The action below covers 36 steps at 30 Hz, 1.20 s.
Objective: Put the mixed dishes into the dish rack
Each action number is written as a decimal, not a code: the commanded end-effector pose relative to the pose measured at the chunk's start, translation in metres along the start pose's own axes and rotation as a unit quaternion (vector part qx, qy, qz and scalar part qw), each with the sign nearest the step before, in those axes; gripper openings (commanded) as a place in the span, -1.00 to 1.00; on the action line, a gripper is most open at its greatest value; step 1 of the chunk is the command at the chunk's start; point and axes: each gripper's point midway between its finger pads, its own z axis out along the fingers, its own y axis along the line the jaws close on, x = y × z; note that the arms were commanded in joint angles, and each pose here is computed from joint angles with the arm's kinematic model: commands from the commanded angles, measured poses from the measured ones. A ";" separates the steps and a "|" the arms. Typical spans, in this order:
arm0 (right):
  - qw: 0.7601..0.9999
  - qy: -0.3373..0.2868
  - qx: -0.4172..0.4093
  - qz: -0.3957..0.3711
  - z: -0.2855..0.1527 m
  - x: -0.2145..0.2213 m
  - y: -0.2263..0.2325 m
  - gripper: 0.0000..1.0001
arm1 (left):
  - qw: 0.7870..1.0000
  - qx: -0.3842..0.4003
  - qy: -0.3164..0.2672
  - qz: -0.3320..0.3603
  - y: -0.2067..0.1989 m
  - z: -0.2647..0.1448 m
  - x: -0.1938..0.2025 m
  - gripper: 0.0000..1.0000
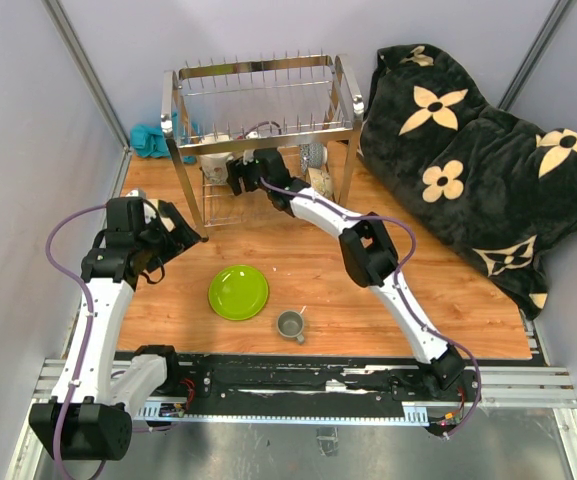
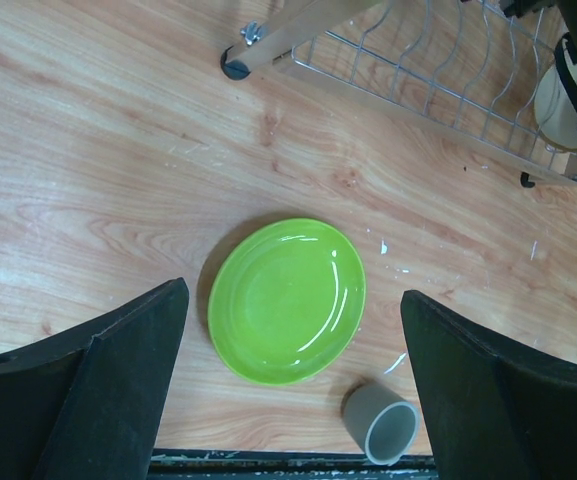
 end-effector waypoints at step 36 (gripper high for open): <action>0.989 -0.012 -0.124 0.081 -0.017 -0.036 0.024 -0.99 | 1.000 0.005 -0.009 0.003 0.000 0.007 -0.005 0.92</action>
